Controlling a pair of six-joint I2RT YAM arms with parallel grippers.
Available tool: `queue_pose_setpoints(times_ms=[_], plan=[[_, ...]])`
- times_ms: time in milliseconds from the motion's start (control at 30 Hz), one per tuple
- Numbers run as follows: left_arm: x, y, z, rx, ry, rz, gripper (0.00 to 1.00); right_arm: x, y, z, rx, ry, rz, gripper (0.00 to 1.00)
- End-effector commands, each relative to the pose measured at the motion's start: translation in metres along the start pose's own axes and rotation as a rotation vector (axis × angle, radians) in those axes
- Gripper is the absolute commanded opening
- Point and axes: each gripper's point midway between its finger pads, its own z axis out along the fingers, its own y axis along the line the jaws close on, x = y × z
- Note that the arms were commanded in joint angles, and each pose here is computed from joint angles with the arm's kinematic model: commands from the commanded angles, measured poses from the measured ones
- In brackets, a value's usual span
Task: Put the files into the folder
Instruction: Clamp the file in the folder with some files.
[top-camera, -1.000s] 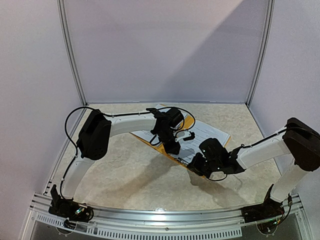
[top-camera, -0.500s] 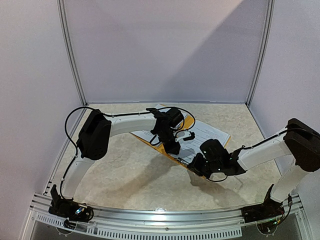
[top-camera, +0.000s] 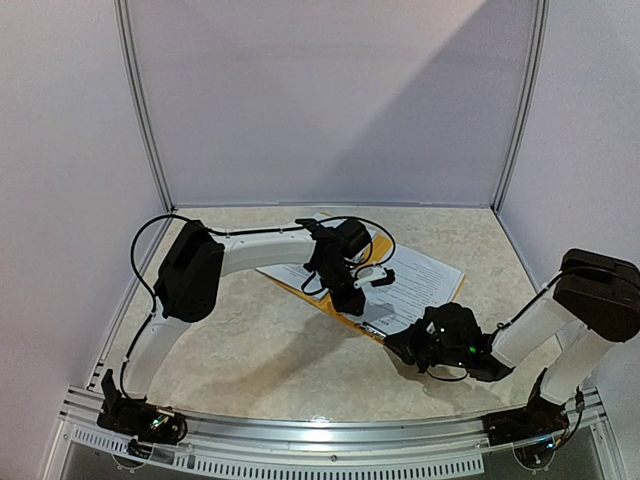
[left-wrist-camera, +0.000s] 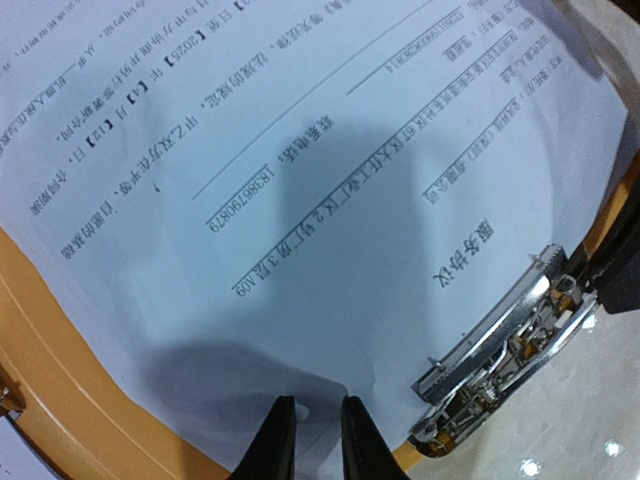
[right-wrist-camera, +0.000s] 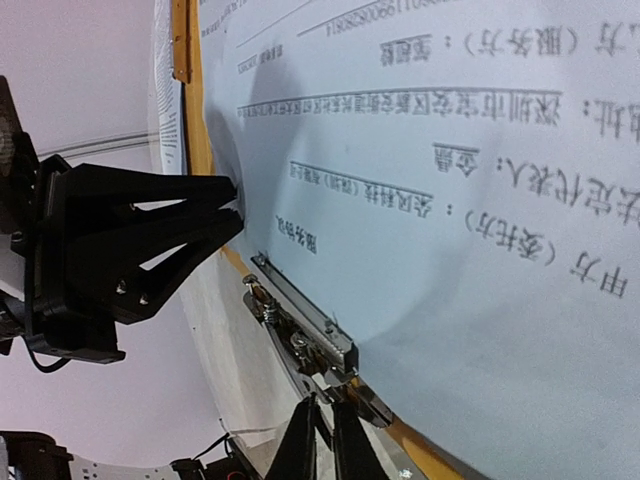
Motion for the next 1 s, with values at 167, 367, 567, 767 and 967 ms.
queue_pose_setpoints(times_ms=[167, 367, 567, 767, 967], plan=[[0.029, -0.023, 0.006, 0.089, 0.103, -0.031, 0.18, 0.015, -0.185, -0.044, 0.622, 0.060, 0.088, 0.04], [-0.004, -0.032, -0.032, 0.123, 0.020, -0.008, 0.19, 0.012, -0.190, -0.049, 0.655, 0.042, 0.084, 0.01], [-0.022, -0.059, -0.061, 0.215, -0.017, 0.008, 0.19, 0.006, -0.183, -0.056, 0.691, 0.015, 0.049, 0.02], [-0.025, -0.084, -0.035, 0.275, -0.024, 0.010, 0.18, 0.003, -0.172, -0.053, 0.664, 0.006, 0.021, 0.01], [-0.022, -0.092, 0.003, 0.291, -0.016, -0.007, 0.14, 0.003, -0.173, -0.051, 0.662, 0.010, 0.014, 0.01]])
